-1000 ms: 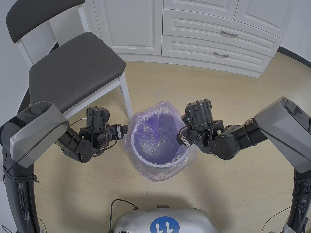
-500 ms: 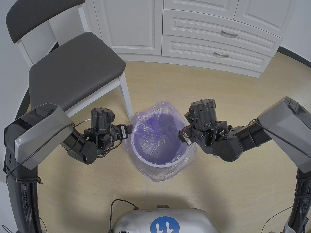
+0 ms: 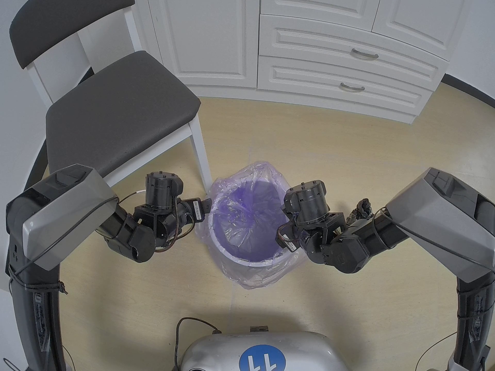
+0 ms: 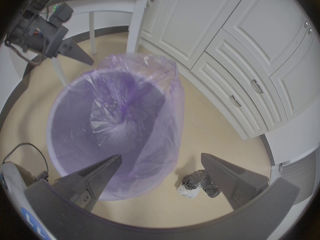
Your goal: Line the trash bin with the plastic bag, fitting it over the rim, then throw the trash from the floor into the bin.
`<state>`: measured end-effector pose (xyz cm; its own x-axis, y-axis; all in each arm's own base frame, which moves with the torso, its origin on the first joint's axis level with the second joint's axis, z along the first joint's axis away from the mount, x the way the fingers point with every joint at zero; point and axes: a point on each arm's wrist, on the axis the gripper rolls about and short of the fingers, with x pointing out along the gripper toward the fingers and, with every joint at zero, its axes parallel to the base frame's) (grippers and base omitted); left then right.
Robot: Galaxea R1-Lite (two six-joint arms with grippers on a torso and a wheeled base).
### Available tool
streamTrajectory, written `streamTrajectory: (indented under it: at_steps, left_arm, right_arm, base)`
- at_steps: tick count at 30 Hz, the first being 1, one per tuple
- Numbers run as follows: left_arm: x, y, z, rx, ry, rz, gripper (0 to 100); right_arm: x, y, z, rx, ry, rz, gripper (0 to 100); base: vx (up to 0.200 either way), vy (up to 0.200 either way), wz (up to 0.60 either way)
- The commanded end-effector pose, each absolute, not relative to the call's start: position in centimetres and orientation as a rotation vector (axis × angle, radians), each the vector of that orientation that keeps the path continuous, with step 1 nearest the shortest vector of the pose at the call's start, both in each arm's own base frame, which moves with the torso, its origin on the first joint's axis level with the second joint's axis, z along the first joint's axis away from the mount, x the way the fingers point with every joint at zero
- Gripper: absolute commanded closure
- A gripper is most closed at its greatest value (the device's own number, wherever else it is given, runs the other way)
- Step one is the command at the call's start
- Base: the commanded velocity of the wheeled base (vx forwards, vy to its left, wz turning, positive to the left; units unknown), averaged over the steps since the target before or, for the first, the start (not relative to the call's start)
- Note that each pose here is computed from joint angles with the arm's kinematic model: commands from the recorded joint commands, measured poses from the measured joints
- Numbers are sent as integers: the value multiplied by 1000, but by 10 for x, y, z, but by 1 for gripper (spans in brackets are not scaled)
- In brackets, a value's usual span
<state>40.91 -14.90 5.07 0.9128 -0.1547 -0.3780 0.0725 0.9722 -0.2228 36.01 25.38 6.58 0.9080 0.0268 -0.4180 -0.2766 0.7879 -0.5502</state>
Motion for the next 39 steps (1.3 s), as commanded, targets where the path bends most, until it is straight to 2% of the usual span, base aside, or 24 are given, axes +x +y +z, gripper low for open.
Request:
streamTrajectory:
  at_steps: [1,13,19,31,39]
  left_arm:
    - [410,-149,53,-209,397,-118,0]
    - [408,-150,53,-208,399,-122,0]
    - [406,-154,52,-206,400,-131,0]
    - [401,-164,50,-195,413,-154,0]
    - [415,-167,58,-208,363,-170,0]
  right_arm:
    - [373,238,59,-654,430,130,0]
    - [377,215,101,-580,361,67,0]
    - [383,197,93,-539,397,32,0]
    - [390,187,85,-475,400,4,0]
    - [411,180,65,-420,323,-32,0]
  base:
    - [0,0,0]
    - [0,0,0]
    - [0,0,0]
    - [0,0,0]
    - [0,0,0]
